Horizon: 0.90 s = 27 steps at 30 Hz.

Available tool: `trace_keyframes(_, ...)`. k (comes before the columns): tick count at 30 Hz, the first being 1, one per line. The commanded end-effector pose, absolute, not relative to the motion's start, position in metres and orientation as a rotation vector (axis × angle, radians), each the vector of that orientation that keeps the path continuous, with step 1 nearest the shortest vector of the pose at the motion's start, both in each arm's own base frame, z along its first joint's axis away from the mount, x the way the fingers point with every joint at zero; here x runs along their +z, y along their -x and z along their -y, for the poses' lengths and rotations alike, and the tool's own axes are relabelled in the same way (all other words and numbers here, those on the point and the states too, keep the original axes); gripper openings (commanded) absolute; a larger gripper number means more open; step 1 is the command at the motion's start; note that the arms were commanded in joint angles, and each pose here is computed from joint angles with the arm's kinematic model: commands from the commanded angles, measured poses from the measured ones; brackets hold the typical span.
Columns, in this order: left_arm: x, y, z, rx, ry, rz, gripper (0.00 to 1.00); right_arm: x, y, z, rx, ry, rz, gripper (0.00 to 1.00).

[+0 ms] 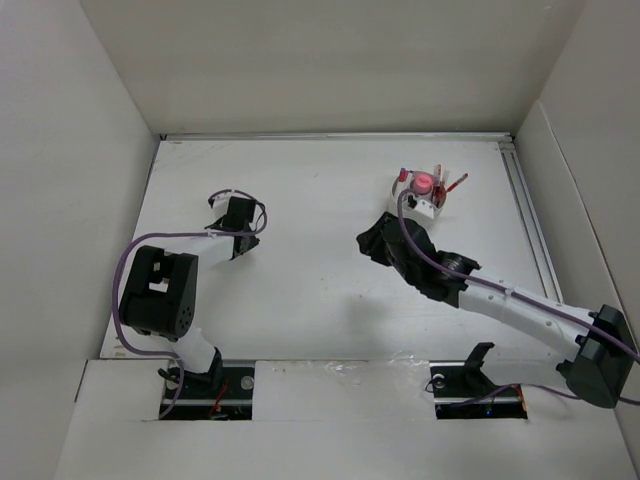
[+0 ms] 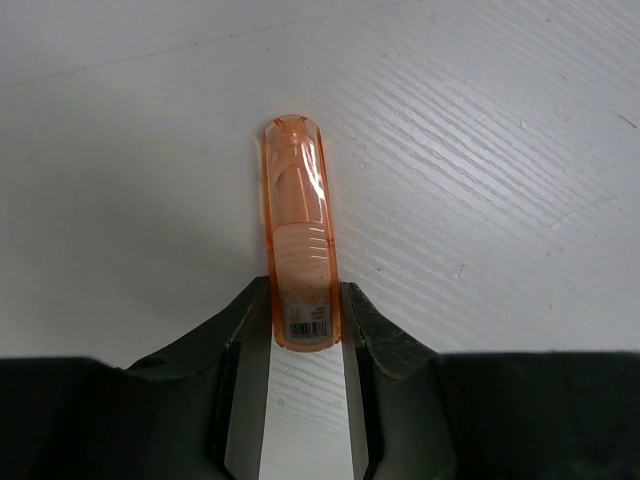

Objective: Sort the stationery into containers
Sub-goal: Pick up the stationery from the center of the board.

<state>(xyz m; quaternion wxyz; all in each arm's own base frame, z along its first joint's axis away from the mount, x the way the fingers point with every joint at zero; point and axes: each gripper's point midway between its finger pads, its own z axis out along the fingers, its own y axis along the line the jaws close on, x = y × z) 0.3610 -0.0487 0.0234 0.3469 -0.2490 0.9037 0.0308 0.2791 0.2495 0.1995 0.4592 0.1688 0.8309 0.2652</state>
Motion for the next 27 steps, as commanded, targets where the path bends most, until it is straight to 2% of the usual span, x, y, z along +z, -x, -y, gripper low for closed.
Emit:
trace_keyframes(1, 0.022, -0.357, 0.062, -0.004, 0.601, -2.378, 0.05, 0.210, -0.286, -0.258, 0.674, -0.415, -2.003, 0.46)
trace_keyframes(3, 0.031, -0.360, 0.070, -0.075, 0.572, -2.358, 0.01, 0.210, -0.287, -0.261, 0.677, -0.398, -2.012, 0.52)
trace_keyframes(7, 0.057, -0.364, 0.108, -0.314, 0.452, -2.309, 0.01, 0.204, -0.290, -0.272, 0.691, -0.367, -2.051, 0.63)
trace_keyframes(13, 0.079, -0.349, 0.182, -0.549, 0.195, -2.285, 0.03, 0.202, -0.297, -0.287, 0.807, -0.325, -2.102, 0.72)
trace_keyframes(19, 0.094, -0.340, 0.210, -0.769, 0.097, -2.218, 0.07, 0.206, -0.304, -0.287, 0.866, -0.326, -2.101, 0.72)
trace_keyframes(27, 0.089, -0.330, 0.222, -0.868, 0.023, -2.216, 0.08, 0.191, -0.314, -0.313, 0.971, -0.294, -2.149, 0.73)
